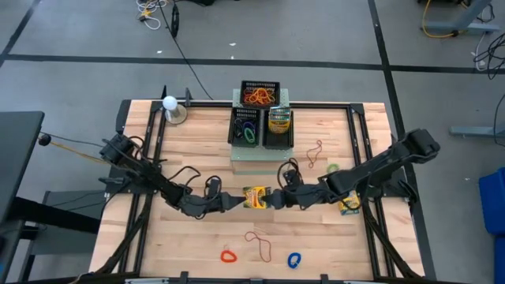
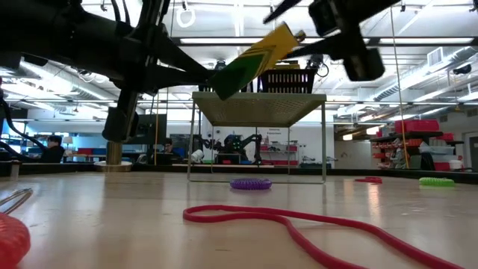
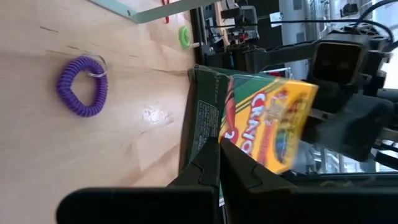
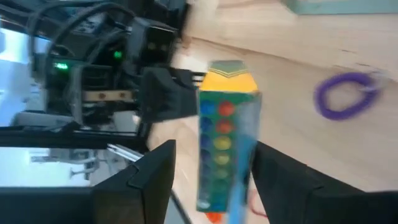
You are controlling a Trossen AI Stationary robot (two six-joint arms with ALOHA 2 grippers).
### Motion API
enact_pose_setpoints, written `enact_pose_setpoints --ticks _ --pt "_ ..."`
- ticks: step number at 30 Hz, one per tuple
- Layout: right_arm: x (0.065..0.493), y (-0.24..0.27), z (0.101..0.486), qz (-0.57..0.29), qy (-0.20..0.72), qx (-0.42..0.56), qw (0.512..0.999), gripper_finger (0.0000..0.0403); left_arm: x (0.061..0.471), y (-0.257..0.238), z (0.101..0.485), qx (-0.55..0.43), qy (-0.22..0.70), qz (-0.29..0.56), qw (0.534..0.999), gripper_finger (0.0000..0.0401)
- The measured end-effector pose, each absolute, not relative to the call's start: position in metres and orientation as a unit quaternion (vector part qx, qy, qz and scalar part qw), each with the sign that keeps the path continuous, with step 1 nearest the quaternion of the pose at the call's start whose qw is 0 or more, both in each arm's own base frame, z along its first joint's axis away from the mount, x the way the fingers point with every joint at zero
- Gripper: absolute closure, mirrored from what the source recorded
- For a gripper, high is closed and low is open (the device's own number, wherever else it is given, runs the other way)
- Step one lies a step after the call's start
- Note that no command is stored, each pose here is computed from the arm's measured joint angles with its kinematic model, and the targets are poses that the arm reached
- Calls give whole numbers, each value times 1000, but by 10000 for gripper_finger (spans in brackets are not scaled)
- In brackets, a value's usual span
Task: Pick & Place Office Desk Supplies
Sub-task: Put the yellow crayon box into the bottom right black bin
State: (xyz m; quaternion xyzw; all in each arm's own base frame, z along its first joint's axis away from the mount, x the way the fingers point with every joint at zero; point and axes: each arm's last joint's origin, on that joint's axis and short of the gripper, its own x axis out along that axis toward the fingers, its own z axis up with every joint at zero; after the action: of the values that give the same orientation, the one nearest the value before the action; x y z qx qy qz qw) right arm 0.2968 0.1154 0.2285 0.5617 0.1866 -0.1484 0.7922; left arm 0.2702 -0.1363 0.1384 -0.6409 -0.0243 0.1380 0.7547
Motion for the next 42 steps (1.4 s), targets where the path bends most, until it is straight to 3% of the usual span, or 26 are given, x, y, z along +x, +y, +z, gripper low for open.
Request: enact_pose_setpoints --ticks 13,23,32,38,42 --pt "302 114 224 -150 179 556 798 278 274 -129 139 -619 2 123 775 385" --pt "284 106 246 -140 196 507 828 287 259 -108 162 -567 52 40 821 290" --pt "265 77 336 -152 333 348 863 286 215 -87 172 -497 78 18 864 204" --pt "261 37 414 -134 333 243 901 286 199 -74 178 -447 54 13 893 219" --pt "265 3 444 -147 343 166 913 286 197 -67 181 -428 42 21 903 243"
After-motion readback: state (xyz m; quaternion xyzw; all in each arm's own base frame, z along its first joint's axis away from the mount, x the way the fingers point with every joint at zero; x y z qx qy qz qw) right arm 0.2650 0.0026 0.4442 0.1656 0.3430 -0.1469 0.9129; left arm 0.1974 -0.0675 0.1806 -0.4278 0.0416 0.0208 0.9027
